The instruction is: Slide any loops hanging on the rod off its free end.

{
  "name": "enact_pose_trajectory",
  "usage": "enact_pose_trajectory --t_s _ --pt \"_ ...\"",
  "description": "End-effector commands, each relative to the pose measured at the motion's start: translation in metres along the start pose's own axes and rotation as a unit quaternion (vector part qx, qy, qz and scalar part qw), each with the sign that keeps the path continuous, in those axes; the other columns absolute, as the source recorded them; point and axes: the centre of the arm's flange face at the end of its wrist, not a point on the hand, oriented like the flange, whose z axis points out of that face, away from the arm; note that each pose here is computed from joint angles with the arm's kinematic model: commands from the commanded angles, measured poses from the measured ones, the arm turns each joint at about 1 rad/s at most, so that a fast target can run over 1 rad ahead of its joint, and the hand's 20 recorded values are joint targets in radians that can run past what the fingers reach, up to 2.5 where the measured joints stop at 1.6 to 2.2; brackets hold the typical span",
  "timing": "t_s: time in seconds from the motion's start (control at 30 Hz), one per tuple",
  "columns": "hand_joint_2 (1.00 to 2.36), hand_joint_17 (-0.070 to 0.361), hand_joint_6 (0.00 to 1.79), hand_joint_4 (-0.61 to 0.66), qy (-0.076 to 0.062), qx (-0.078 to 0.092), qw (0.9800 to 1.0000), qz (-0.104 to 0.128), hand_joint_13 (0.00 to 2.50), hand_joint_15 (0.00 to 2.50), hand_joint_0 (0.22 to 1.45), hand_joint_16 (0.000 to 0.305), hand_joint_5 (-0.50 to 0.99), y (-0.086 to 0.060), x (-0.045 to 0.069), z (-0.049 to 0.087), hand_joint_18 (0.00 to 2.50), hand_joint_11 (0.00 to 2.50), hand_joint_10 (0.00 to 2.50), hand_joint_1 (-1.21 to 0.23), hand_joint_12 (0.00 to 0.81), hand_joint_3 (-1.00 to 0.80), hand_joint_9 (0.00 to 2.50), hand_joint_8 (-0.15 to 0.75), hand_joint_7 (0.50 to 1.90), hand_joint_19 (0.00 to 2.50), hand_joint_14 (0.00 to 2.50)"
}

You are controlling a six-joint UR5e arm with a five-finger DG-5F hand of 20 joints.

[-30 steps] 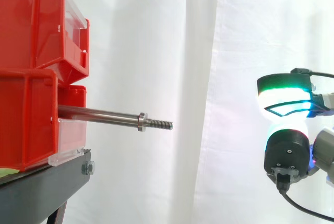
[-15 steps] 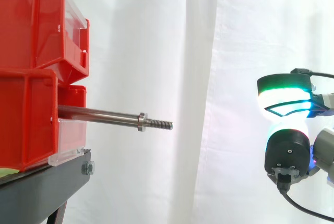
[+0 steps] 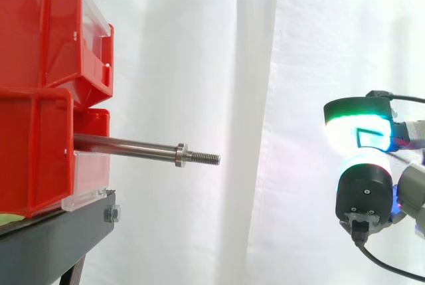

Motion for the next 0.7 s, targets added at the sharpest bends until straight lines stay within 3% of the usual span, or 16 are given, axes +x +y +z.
enact_pose_trajectory --t_s 0.0,0.47,0.67 --pt "1.01 0.109 0.88 0.15 0.001 0.001 1.0000 0.000 1.09 0.31 0.55 0.048 -0.16 0.0000 0.0000 -0.0001 1.06 0.58 0.02 -0.54 0.315 -0.38 1.20 0.347 1.10 0.45 0.01" --pt "1.01 0.110 0.85 0.17 0.006 0.004 1.0000 -0.003 1.10 0.32 0.55 0.049 -0.17 -0.0011 0.0017 0.0000 1.06 0.58 0.02 -0.53 0.315 -0.39 1.20 0.351 1.08 0.44 0.01" --pt "1.01 0.110 0.85 0.17 0.006 0.004 0.9998 -0.019 1.10 0.32 0.55 0.049 -0.17 -0.0011 0.0017 0.0000 1.07 0.58 0.02 -0.49 0.316 -0.43 1.20 0.344 1.07 0.44 0.01"
